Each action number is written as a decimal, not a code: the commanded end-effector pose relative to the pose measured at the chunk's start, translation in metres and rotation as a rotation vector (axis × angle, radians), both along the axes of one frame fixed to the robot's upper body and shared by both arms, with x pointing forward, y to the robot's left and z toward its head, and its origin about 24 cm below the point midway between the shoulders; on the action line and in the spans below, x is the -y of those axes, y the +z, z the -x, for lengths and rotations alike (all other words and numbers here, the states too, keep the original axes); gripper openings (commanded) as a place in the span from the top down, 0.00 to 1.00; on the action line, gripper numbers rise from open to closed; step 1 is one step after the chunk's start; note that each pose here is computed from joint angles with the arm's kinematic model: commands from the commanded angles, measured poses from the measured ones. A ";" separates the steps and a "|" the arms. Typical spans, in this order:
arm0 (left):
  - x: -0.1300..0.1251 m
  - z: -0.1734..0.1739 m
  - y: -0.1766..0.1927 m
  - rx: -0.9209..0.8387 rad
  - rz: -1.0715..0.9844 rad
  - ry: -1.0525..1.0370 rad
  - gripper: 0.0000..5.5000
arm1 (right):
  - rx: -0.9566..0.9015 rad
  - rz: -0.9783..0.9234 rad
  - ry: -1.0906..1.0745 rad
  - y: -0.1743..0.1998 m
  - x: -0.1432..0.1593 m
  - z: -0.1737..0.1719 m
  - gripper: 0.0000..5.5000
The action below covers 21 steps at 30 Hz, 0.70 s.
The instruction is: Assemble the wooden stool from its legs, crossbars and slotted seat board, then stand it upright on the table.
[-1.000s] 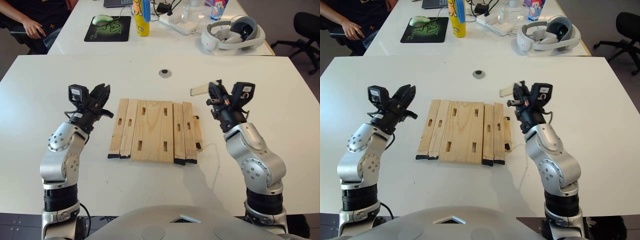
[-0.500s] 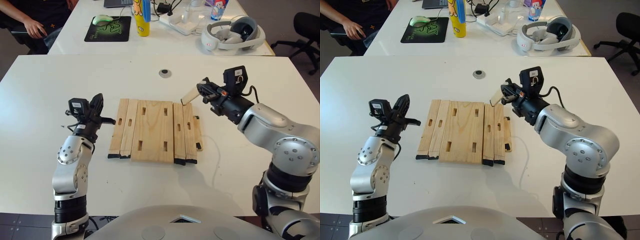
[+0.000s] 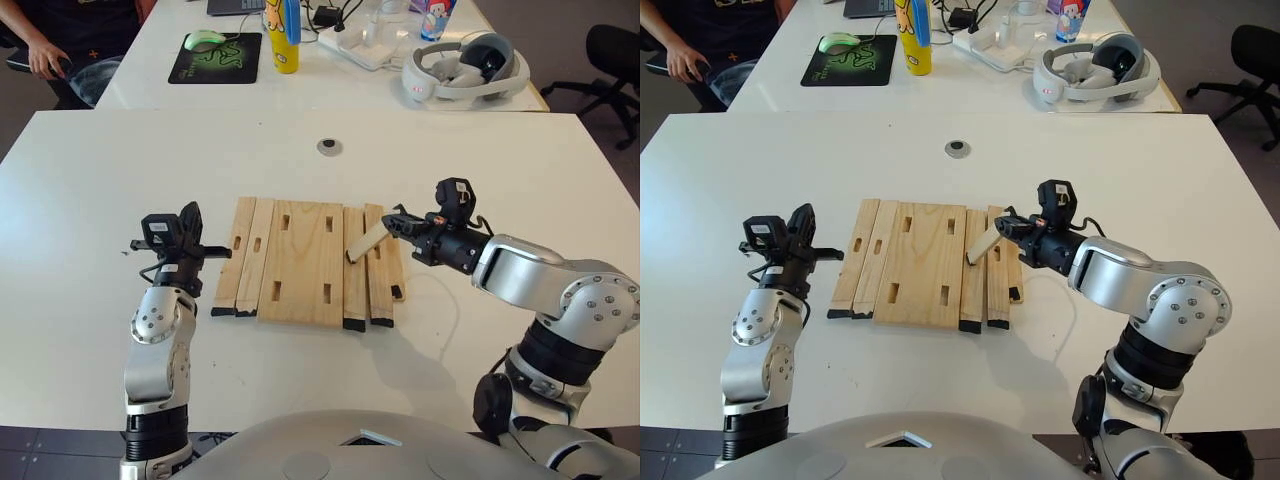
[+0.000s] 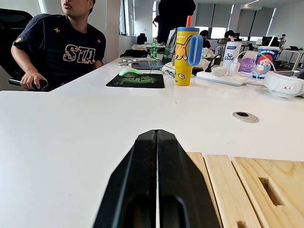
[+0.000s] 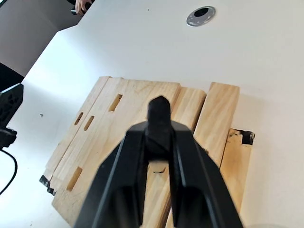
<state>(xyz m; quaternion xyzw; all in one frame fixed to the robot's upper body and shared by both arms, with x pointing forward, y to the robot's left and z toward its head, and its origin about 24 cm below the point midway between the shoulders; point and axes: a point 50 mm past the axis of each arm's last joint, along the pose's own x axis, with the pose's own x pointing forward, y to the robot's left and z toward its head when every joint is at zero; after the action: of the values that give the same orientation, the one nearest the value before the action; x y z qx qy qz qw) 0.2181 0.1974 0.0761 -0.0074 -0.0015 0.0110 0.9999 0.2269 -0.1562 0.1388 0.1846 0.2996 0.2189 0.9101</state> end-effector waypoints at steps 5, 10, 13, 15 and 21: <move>-0.004 0.001 0.009 0.004 -0.028 -0.017 1.00 | -0.132 0.059 -0.115 0.006 0.001 0.013 0.92; -0.003 0.003 0.012 0.012 -0.026 0.001 1.00 | -0.125 0.116 -0.155 0.016 0.005 0.007 0.92; -0.001 0.004 0.012 0.016 -0.021 0.006 1.00 | -0.123 0.137 -0.152 0.017 0.007 0.005 0.92; -0.001 0.005 0.013 0.019 -0.020 0.011 1.00 | -0.114 0.170 -0.142 0.017 0.008 0.004 0.92; 0.001 0.004 0.015 0.025 -0.013 0.011 1.00 | -0.002 0.256 -0.084 0.013 0.005 -0.004 0.92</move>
<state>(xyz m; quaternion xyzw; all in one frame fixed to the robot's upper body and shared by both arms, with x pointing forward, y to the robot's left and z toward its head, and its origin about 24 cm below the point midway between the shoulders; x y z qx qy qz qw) 0.2147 0.1975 0.0902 -0.0021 -0.0169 0.0177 0.9997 0.2280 -0.1620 0.1544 0.1098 0.3281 0.1335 0.9287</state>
